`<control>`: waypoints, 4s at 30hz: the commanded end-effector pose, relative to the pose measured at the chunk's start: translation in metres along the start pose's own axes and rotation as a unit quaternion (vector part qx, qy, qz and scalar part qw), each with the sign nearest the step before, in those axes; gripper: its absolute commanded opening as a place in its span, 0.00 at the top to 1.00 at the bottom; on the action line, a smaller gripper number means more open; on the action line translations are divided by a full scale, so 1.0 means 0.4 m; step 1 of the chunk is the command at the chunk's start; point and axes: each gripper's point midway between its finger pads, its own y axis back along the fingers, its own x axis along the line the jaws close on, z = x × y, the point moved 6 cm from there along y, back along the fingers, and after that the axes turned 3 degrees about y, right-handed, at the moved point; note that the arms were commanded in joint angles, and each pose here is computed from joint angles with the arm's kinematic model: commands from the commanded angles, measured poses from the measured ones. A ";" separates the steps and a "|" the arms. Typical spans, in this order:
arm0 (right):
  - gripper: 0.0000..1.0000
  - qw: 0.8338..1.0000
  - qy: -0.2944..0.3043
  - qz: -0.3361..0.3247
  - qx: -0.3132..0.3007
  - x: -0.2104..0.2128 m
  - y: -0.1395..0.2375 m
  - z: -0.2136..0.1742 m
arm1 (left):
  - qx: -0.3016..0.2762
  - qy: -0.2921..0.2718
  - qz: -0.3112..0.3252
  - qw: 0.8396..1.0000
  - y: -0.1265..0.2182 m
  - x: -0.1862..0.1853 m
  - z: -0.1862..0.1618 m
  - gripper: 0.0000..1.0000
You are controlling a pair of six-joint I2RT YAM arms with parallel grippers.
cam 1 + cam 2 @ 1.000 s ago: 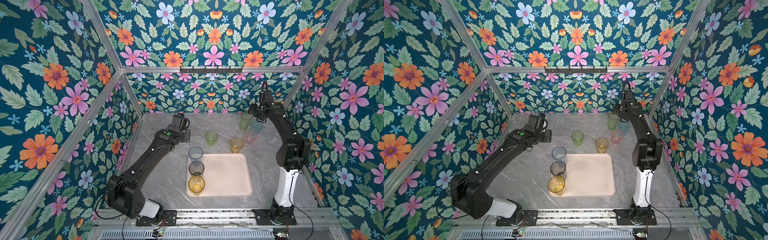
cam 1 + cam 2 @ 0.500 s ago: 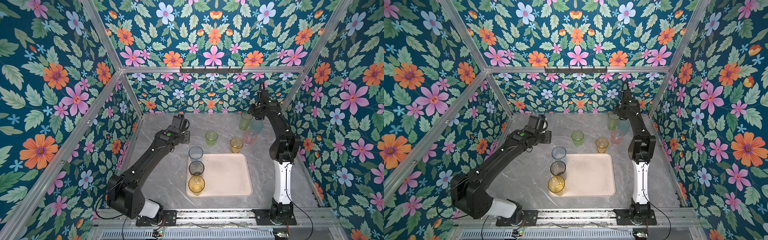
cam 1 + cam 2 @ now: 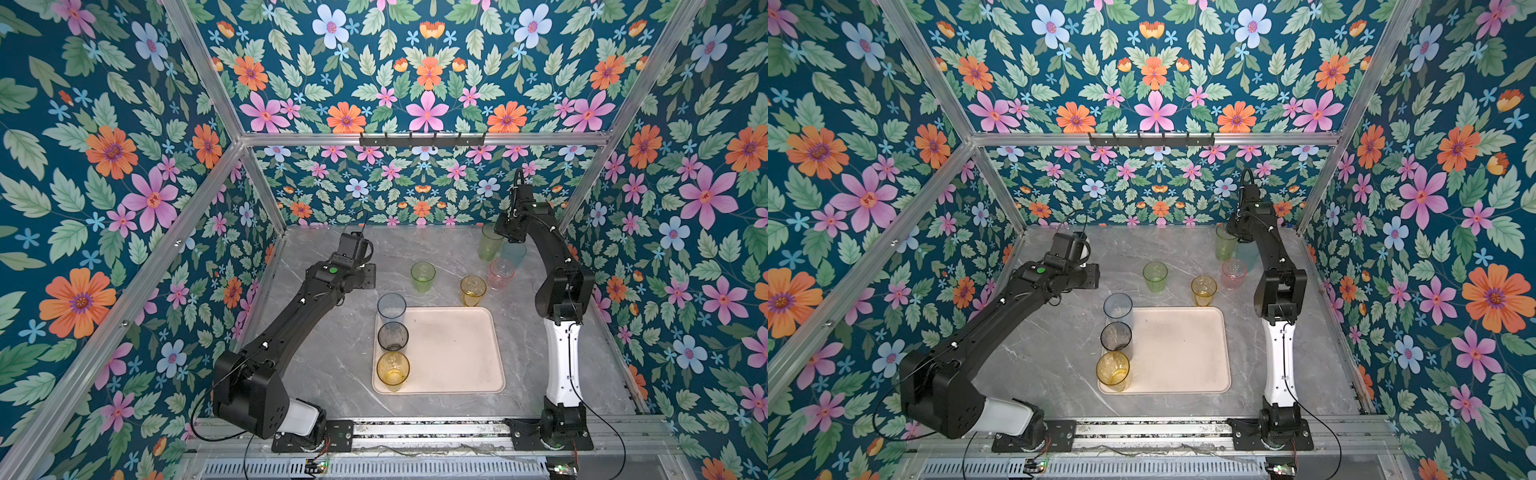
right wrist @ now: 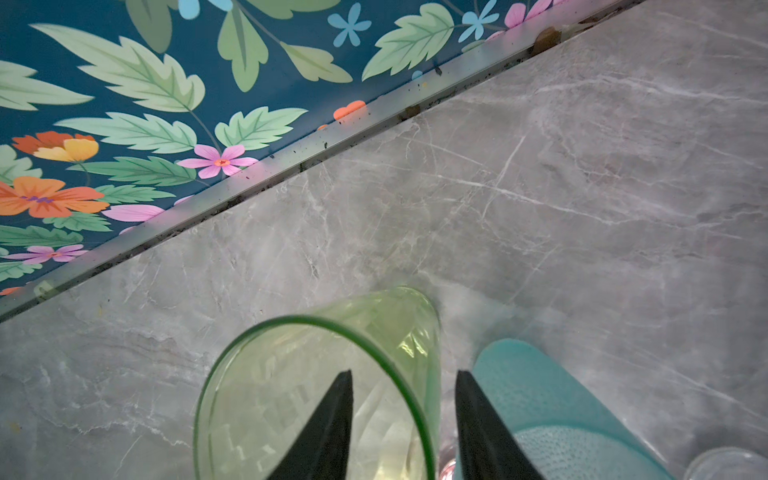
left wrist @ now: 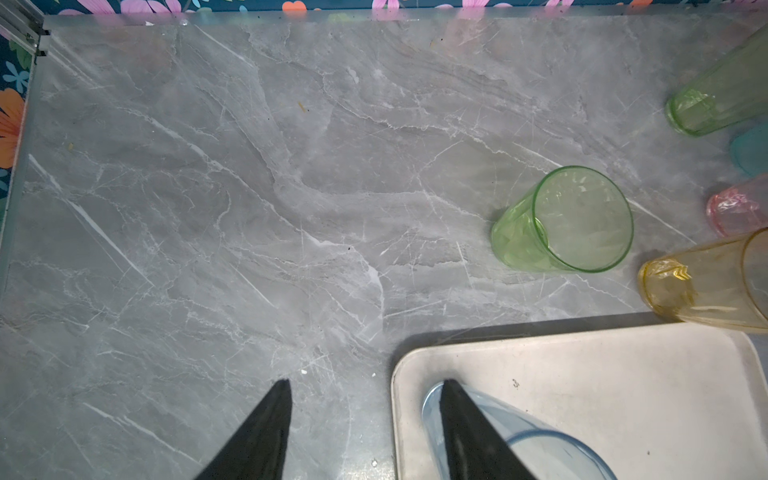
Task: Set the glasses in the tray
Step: 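Lower the right gripper and close it on the tall green glass rim, then lift the green glass with the right gripper and swing it toward the tray, then carry the green glass over the tray and lower it beside the blue glass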
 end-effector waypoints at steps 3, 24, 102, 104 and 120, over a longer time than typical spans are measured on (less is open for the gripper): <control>0.60 1.000 0.012 -0.008 0.009 -0.006 -0.020 -0.010 | -0.009 0.006 -0.010 1.000 -0.002 -0.005 0.011 0.40; 0.76 1.000 0.023 -0.006 0.011 -0.004 -0.031 -0.008 | 0.005 0.012 -0.008 1.000 -0.024 -0.002 0.002 0.40; 1.00 0.965 0.241 0.018 0.104 0.307 0.547 -0.516 | -0.092 0.130 0.084 0.984 -0.003 0.235 -0.017 0.29; 1.00 0.965 0.239 0.014 0.106 0.311 0.544 -0.537 | -0.095 0.130 0.087 0.983 0.001 0.237 -0.015 0.29; 1.00 0.968 0.227 -0.002 0.109 0.321 0.499 -0.631 | -0.102 0.125 0.097 0.982 0.013 0.243 -0.013 0.29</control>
